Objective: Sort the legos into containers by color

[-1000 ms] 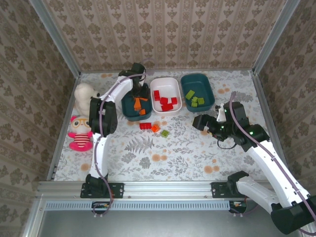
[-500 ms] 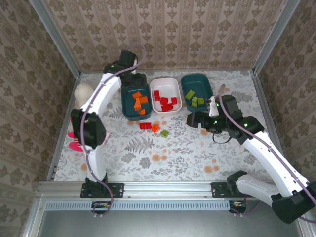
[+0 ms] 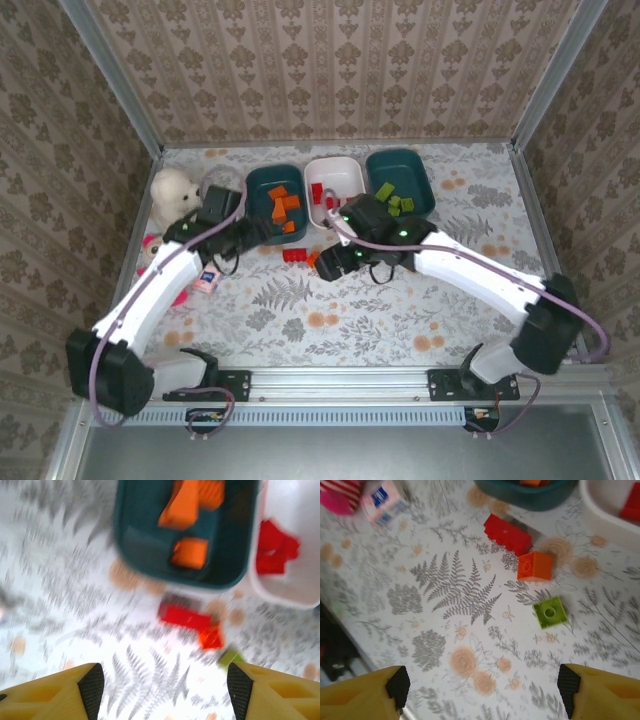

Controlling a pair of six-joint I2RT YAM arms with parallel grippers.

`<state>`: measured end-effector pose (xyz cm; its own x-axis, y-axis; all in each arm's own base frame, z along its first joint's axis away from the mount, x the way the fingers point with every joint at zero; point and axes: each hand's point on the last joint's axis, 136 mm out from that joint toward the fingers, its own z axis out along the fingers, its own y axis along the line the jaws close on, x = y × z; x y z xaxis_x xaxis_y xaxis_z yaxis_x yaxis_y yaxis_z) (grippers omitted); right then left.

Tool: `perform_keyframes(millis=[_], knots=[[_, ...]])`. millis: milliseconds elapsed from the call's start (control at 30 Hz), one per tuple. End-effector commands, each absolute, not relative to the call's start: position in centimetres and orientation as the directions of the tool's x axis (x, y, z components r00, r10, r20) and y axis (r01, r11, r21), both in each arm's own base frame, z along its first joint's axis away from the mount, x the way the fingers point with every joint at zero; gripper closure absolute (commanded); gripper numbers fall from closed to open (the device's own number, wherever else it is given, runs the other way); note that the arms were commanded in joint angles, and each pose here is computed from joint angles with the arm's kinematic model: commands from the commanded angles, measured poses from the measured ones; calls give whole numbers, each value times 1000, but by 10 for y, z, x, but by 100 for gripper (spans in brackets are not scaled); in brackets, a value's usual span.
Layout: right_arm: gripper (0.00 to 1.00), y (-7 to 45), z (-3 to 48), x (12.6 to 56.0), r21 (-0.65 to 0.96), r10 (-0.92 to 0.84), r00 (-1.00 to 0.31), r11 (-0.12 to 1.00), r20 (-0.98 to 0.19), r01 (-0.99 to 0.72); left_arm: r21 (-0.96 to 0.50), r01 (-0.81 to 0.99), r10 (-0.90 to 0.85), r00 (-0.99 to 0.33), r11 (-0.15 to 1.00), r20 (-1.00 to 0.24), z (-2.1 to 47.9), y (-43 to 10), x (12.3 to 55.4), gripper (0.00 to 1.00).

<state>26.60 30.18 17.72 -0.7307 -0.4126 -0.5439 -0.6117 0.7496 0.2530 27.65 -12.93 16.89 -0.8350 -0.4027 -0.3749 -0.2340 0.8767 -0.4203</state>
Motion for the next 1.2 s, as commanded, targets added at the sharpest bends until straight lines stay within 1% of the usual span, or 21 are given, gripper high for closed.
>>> perform_keyframes(millis=[0,100,200,300,567,833,1033,1167], knots=[[19,331,168,291,164,-512,-599,660,-615,-733,-514,-344,-544,-780,786,-309,162,-122,247,31],[19,346,139,307,109,-572,-563,637,-596,-763,-522,-393,-587,-760,757,-280,149,-108,219,31],[17,353,114,325,34,-628,-544,637,-557,-770,-534,-410,-614,-736,739,-284,149,-97,202,31],[13,360,101,340,-10,-641,-527,641,-558,-768,-541,-412,-624,-722,734,-297,154,-90,192,32],[11,373,71,360,-64,-681,-511,630,-525,-774,-523,-410,-613,-728,747,-306,162,-80,174,32],[11,389,55,372,-45,-677,-524,633,-516,-773,-527,-403,-606,-737,749,-298,164,-83,173,33],[16,401,49,369,3,-677,-538,621,-502,-784,-521,-391,-590,-751,759,-296,166,-86,175,33],[23,406,47,359,25,-687,-537,605,-490,-796,-518,-390,-588,-751,762,-301,166,-85,176,33]])
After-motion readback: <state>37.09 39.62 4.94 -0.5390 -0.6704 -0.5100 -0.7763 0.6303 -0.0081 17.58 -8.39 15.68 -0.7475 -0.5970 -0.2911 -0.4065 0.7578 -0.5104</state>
